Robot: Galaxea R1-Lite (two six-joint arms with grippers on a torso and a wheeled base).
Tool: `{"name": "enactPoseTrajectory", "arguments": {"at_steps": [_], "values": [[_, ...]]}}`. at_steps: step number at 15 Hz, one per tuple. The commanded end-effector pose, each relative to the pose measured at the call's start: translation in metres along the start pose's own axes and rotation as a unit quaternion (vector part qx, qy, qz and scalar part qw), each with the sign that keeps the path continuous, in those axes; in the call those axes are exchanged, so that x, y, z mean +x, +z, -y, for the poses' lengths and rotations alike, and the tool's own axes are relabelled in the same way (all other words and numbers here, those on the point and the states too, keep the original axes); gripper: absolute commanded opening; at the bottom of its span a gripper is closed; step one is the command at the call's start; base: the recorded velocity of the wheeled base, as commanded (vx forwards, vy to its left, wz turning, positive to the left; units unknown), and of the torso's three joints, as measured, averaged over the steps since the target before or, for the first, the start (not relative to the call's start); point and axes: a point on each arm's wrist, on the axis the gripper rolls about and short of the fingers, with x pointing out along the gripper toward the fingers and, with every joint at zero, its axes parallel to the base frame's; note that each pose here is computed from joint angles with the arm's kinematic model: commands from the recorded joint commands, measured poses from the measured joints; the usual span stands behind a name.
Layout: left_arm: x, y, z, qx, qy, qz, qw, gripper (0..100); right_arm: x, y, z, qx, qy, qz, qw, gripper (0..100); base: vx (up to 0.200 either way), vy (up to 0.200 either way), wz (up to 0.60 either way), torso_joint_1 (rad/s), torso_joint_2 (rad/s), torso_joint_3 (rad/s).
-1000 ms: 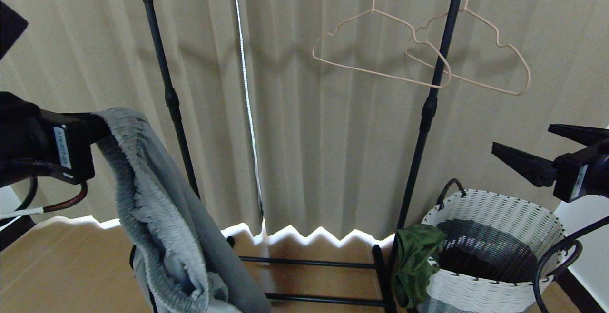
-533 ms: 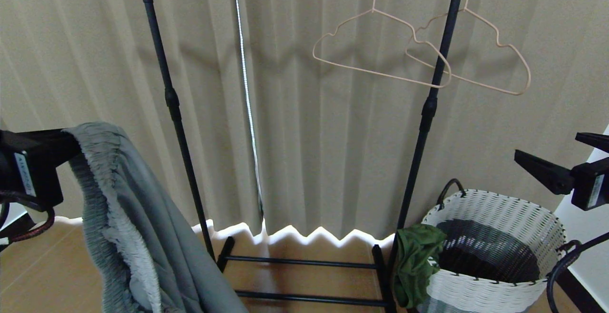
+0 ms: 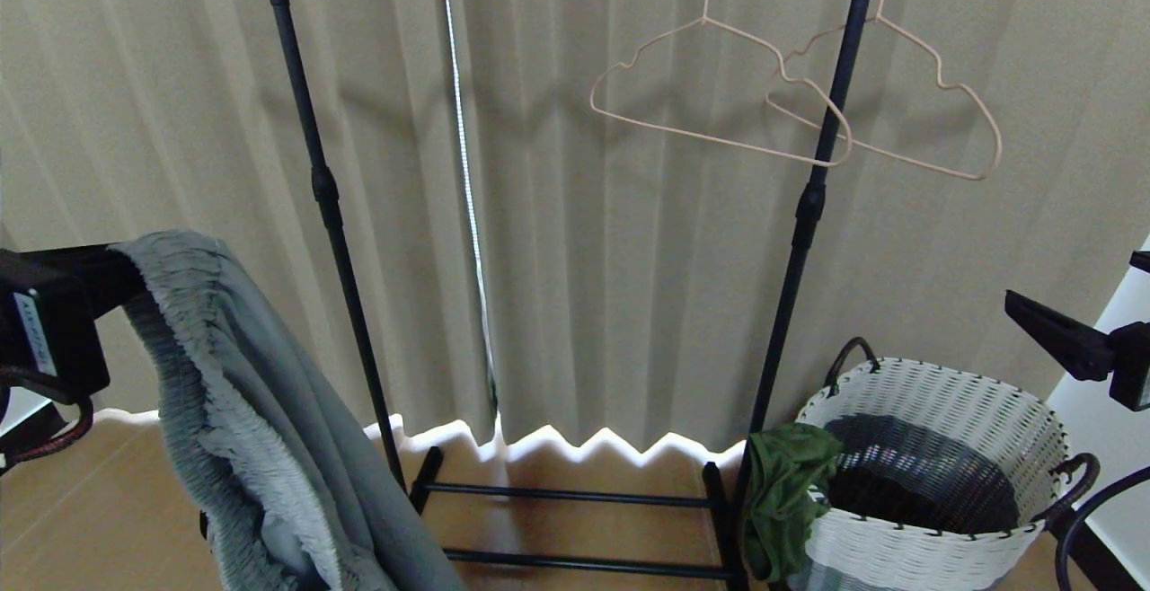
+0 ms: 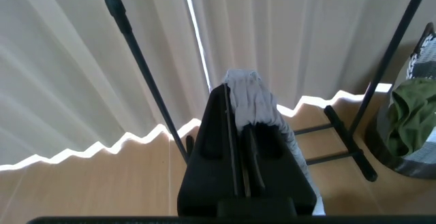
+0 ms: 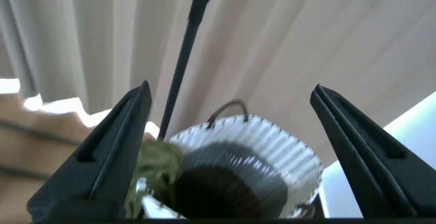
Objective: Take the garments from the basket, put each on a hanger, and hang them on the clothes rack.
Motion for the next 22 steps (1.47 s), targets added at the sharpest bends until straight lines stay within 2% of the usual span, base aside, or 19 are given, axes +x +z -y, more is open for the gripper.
{"name": "enactPoseTrajectory", "arguments": {"at_steps": [1,6,10,16,22], "values": [[0.002,-0.001,0.0,0.001,0.0,-0.003,1.0,0,-0.001,-0.001,0.0,0.0,0.0,0.0,1.0,100,0.0,0.0,0.0,0.0,0.0,0.0],[0.001,-0.003,0.001,0.002,-0.004,-0.005,1.0,0,-0.007,-0.007,0.0,-0.004,0.0,-0.02,0.9998,100,0.0,0.0,0.0,0.008,-0.03,-0.014],[0.0,-0.003,0.002,0.012,-0.005,-0.001,0.9999,0,-0.007,-0.007,0.003,-0.012,-0.008,-0.027,0.9995,100,0.0,0.0,0.0,0.084,-0.25,-0.249],[0.004,-0.01,0.004,0.019,-0.008,0.005,0.9998,0,-0.007,-0.007,0.007,-0.009,-0.021,-0.028,0.9993,100,0.0,0.0,0.0,0.189,-0.51,-0.289],[0.003,-0.014,0.004,0.019,-0.029,0.004,0.9994,0,-0.007,-0.007,0.007,-0.009,-0.02,-0.026,0.9994,100,0.0,0.0,0.0,0.2,-0.48,-0.274]]}}
